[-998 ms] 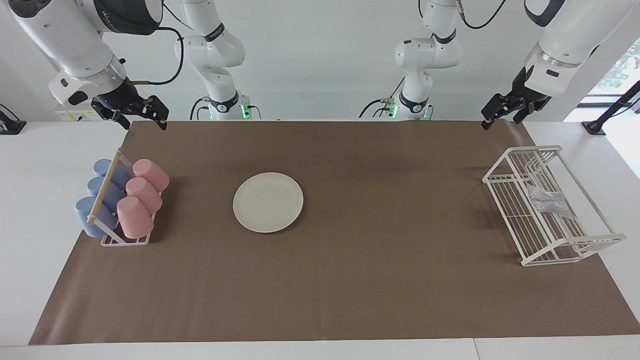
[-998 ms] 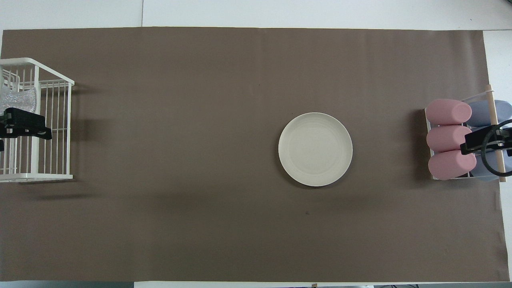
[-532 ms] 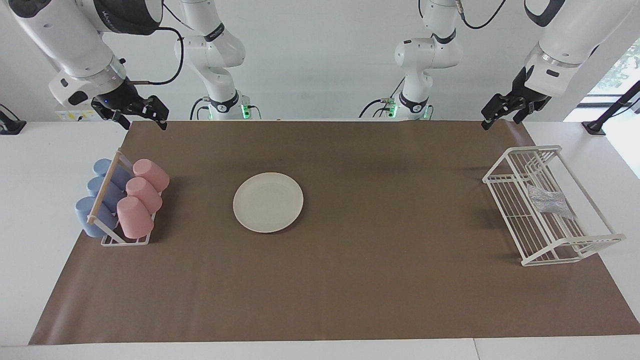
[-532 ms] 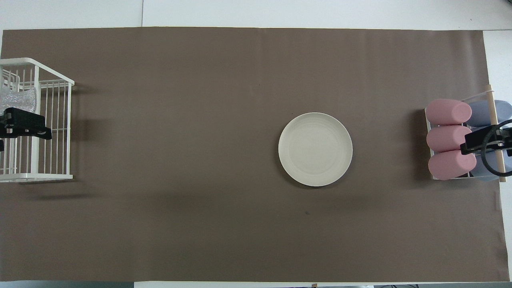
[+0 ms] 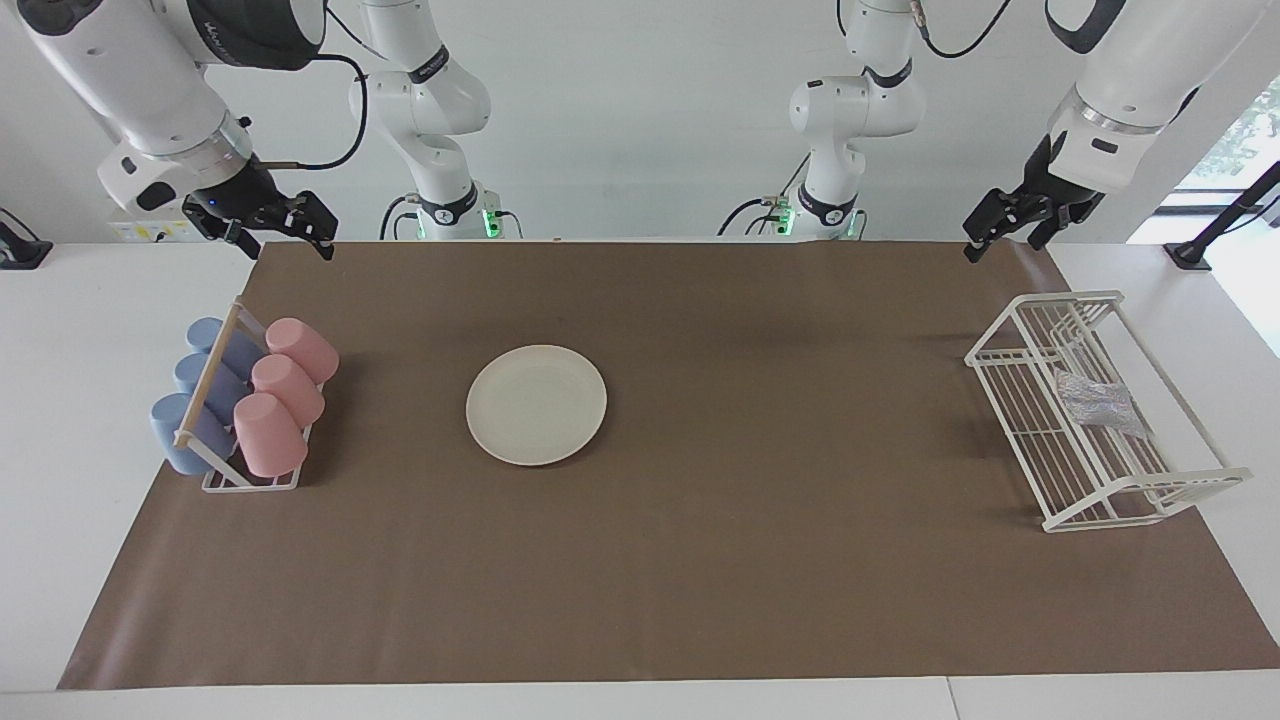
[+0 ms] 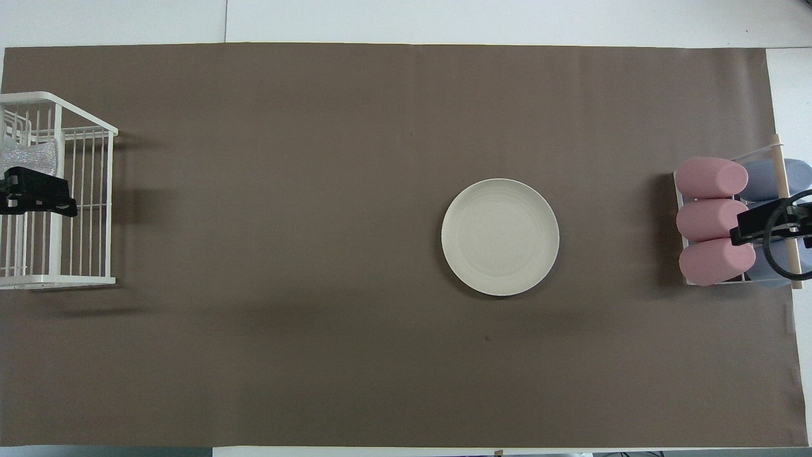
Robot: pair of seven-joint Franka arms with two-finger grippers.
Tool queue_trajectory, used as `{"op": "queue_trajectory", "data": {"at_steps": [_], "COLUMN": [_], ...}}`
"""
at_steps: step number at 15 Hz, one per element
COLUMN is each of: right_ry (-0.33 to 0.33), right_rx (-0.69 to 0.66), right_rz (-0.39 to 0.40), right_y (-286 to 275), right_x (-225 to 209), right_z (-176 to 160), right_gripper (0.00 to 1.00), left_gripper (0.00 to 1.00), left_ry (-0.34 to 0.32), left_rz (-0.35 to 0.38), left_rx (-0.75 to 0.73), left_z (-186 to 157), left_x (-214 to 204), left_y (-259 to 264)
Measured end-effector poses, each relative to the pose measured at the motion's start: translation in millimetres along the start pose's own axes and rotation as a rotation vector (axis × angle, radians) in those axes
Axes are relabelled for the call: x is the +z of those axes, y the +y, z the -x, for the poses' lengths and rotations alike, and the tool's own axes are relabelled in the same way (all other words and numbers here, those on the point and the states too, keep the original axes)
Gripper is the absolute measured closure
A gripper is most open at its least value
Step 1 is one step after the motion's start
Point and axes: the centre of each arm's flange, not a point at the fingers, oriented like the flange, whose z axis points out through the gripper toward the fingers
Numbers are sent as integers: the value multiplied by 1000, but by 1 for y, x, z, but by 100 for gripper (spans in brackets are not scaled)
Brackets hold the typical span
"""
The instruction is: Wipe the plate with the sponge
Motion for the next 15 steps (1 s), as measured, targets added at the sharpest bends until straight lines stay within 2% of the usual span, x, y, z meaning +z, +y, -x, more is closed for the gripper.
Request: {"op": "queue_trajectory", "data": {"at_steps": [4,6,10,12,15], "right_ry": [0,0,0,0,0], "right_rx": [0,0,5,86,365], "right_rz": [0,0,0,0,1], "right_y": [0,0,0,0,-2], "right_x": [0,0,0,0,0], "right_z": [0,0,0,0,0], "right_gripper": [0,0,0,0,0], "left_gripper": [0,0,0,0,0], "left_ry": [33,50,69,89,119], "left_rz": [-183,-273,-518,-601,-713], "left_rx": [1,20,76,105,123], "left_z": [-12,-26,-66,-85,-106], "left_x": [22,47,113,147,183], "left_y": [9,16,28,37,38]}}
